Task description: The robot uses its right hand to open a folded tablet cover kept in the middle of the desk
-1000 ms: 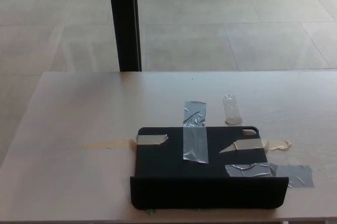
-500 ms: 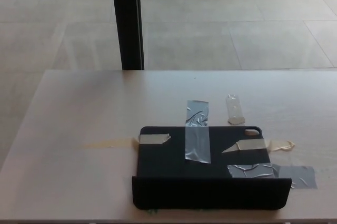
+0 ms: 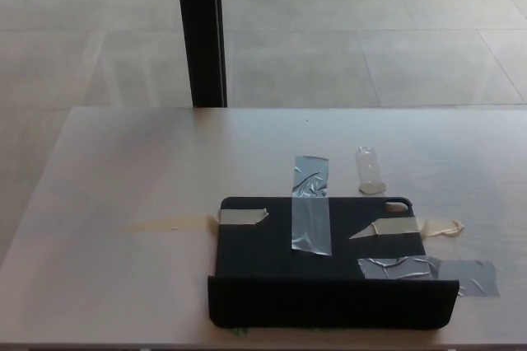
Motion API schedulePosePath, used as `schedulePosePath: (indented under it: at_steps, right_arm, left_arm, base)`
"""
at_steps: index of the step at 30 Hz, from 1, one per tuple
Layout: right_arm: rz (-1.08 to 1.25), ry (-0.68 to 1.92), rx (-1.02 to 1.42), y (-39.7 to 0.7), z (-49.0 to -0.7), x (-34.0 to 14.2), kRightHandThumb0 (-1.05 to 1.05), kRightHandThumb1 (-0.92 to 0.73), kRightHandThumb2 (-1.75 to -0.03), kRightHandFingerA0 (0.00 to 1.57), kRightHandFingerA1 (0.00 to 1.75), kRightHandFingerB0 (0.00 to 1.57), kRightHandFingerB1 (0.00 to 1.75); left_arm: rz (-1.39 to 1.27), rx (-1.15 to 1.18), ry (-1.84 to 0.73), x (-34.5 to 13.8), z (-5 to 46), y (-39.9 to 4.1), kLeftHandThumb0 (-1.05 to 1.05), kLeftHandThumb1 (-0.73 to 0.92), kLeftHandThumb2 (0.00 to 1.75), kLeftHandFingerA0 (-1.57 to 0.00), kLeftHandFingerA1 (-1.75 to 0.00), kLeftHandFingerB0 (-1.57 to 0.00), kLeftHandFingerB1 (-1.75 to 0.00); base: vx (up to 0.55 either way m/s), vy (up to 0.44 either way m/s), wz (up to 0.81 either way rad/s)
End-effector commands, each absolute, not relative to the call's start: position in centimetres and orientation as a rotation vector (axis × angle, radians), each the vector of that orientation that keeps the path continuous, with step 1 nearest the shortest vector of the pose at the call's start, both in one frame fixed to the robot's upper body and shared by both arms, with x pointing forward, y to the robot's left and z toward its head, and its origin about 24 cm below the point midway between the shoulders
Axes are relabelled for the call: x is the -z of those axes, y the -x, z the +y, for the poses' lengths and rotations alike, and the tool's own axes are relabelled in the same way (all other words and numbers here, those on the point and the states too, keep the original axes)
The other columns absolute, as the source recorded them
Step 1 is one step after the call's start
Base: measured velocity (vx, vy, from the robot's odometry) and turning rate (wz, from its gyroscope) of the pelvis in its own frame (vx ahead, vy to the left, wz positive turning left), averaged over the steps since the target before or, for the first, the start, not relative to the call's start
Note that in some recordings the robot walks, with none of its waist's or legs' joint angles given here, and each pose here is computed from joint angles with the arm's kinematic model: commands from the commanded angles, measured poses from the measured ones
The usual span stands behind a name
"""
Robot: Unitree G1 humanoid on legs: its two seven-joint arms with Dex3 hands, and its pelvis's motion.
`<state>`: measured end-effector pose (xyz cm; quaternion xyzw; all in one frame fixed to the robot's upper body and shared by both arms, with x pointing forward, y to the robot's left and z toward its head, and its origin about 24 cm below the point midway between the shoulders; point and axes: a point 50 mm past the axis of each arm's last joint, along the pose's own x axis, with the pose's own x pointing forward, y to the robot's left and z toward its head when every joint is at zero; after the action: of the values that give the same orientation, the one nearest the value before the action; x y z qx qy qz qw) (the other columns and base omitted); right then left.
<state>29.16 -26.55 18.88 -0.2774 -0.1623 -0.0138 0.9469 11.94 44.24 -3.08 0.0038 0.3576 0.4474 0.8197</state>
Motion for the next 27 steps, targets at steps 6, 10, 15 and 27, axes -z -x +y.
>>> schedulePosePath:
  at_steps: [6,10,15,27]
  right_arm:
    - [-0.098,1.104,-0.610,-29.9,-16.8,-14.2,-0.56,-0.43,-0.54,0.43,0.60,0.33,0.31]
    - [-0.047,1.102,-0.669,-30.3,-15.6,-12.2,-0.62,-0.34,-0.74,0.45,0.64,0.25,0.41]
    - [-0.001,1.159,-0.758,-30.4,-14.3,-10.3,-0.64,-0.36,-0.77,0.30,0.64,0.17,0.44]
    - [0.119,1.379,-0.898,-31.1,-13.3,-8.3,-0.66,-0.44,-0.55,0.28,0.72,0.22,0.37]
  left_arm:
    - [0.751,-0.995,0.030,2.5,44.9,-11.8,-0.21,0.34,0.56,-1.01,-0.87,-0.79,-0.74]
    - [0.740,-1.000,0.044,2.4,44.9,-11.8,-0.21,0.33,0.56,-0.99,-0.88,-0.79,-0.75]
    - [0.728,-0.991,0.056,2.3,44.9,-12.0,-0.20,0.33,0.56,-0.99,-0.88,-0.78,-0.75]
    - [0.722,-0.988,0.040,1.8,45.1,-12.6,-0.20,0.33,0.56,-1.05,-0.88,-0.77,-0.73]
  base:
    - [0.00,0.000,0.00]
    - [0.00,0.000,0.00]
    - [0.00,0.000,0.00]
    - [0.00,0.000,0.00]
